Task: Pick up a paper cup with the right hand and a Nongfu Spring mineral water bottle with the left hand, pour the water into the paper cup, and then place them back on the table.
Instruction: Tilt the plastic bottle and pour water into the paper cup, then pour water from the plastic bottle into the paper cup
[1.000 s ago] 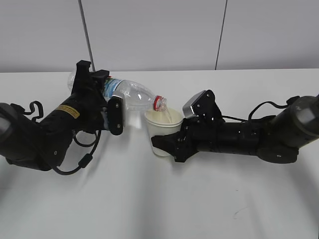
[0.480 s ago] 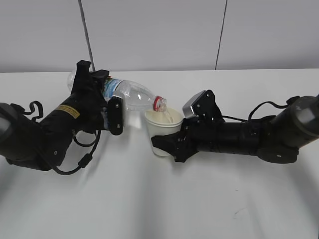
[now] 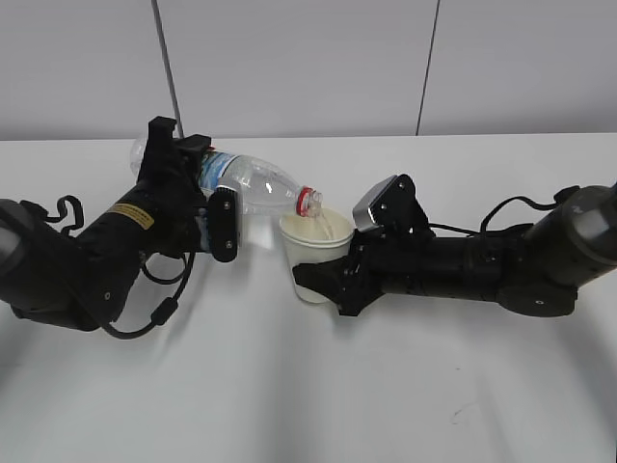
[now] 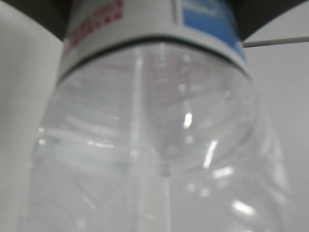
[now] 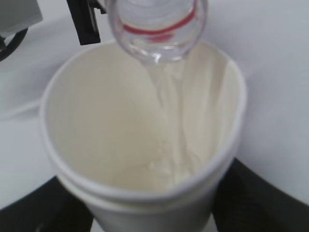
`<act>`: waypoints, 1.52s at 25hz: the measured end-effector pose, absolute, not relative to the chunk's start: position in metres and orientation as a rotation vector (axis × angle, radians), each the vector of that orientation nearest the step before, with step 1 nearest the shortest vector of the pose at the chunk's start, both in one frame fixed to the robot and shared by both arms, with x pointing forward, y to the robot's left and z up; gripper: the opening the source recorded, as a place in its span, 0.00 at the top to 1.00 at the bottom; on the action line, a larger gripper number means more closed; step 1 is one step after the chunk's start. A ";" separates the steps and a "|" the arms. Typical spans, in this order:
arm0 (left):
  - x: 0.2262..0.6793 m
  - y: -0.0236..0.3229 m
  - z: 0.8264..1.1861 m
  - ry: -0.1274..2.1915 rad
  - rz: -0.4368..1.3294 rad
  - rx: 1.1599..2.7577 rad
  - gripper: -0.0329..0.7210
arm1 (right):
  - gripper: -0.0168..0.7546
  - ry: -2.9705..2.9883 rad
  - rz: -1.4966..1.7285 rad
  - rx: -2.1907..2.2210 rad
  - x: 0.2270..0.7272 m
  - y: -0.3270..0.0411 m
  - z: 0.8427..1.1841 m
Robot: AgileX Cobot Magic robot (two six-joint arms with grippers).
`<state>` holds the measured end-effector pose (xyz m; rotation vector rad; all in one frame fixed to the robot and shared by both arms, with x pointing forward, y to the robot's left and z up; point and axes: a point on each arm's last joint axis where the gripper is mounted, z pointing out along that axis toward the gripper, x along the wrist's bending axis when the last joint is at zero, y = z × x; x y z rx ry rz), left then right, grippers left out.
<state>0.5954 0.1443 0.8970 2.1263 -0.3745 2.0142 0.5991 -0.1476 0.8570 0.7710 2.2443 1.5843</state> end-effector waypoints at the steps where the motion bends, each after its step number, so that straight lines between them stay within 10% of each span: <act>1: 0.595 0.144 0.897 -0.373 2.014 2.127 0.46 | 0.35 2.244 1.583 0.767 0.599 -0.148 0.857; 38: 0.595 0.144 0.897 -0.389 2.024 2.129 0.46 | 0.35 2.232 1.540 0.691 0.600 -0.148 0.857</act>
